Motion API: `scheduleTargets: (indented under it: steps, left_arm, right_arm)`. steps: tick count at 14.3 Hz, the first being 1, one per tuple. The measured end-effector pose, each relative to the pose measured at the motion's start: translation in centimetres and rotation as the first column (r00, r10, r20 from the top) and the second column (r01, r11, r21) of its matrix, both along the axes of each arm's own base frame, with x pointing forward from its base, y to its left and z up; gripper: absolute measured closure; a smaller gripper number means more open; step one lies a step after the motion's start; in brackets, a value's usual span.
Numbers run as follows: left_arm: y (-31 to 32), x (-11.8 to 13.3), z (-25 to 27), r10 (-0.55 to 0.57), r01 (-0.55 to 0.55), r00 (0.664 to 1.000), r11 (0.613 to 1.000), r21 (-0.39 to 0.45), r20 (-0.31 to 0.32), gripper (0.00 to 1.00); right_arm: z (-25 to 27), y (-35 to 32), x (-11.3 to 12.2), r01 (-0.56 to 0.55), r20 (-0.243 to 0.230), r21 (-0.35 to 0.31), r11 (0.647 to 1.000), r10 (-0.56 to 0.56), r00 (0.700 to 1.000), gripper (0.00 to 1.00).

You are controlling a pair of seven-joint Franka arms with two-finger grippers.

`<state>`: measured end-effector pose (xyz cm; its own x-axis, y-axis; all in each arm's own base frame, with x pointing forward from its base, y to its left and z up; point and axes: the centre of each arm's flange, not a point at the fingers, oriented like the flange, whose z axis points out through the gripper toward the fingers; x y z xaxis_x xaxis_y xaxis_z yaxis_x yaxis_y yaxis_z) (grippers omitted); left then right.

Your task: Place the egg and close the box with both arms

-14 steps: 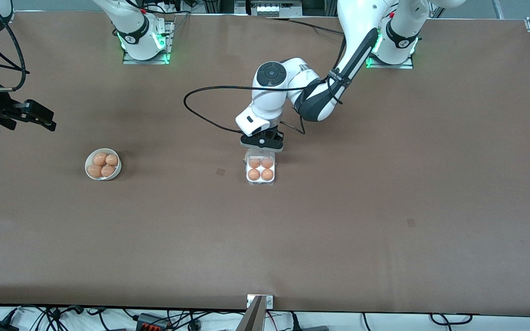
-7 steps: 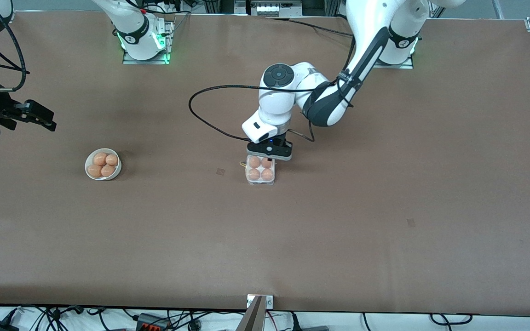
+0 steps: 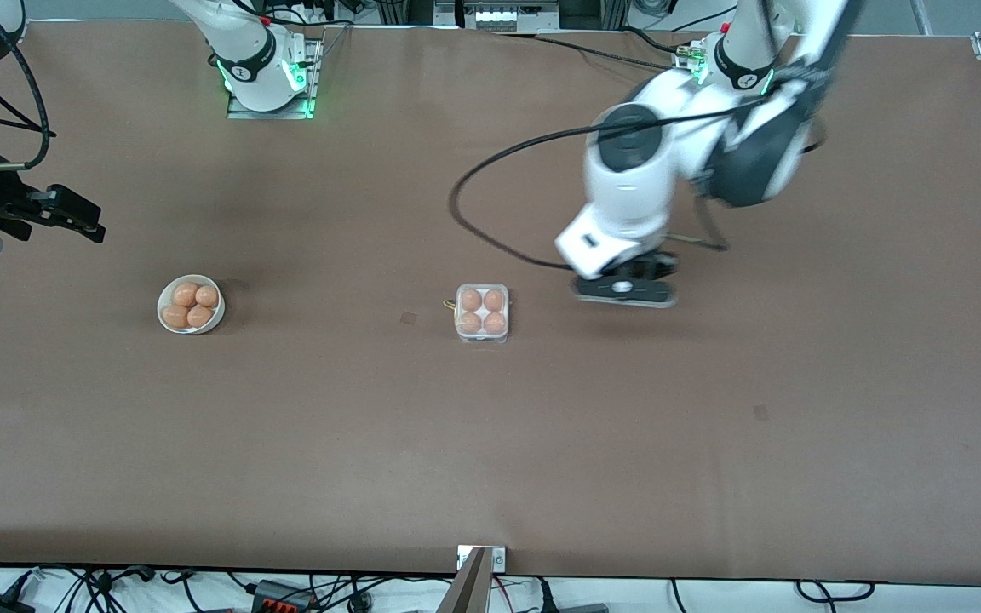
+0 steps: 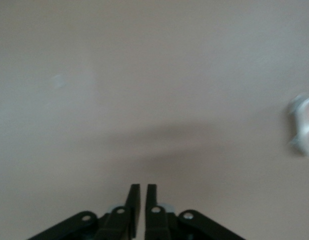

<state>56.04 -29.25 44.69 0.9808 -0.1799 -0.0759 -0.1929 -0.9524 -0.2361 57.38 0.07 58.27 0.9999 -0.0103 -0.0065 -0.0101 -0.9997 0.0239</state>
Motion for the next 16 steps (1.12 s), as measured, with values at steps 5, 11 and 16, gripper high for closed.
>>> scheduleTargets:
  steps: [5, 11, 16]
  left_arm:
    - [9.8, -0.2, 8.9, -0.018, 0.009, 0.992, 0.998, -0.069, -0.125, 0.37]
    - [23.4, 0.5, 15.8, 0.213, -0.22, 0.975, 0.916, -0.337, -0.057, 0.0]
    - [24.7, -2.8, 16.9, 0.215, -0.197, 0.975, 0.949, -0.247, 0.047, 0.0]
  right_arm:
    - [0.1, 0.0, -0.1, 0.0, -0.003, 0.0, 1.0, 0.0, 1.0, 0.0]
    - [0.0, -0.5, -0.3, 0.009, -0.015, -0.001, 1.0, -0.009, 1.0, 0.0]
    - [0.3, -0.7, -0.8, 0.013, -0.015, -0.001, 1.0, -0.013, 1.0, 0.0]
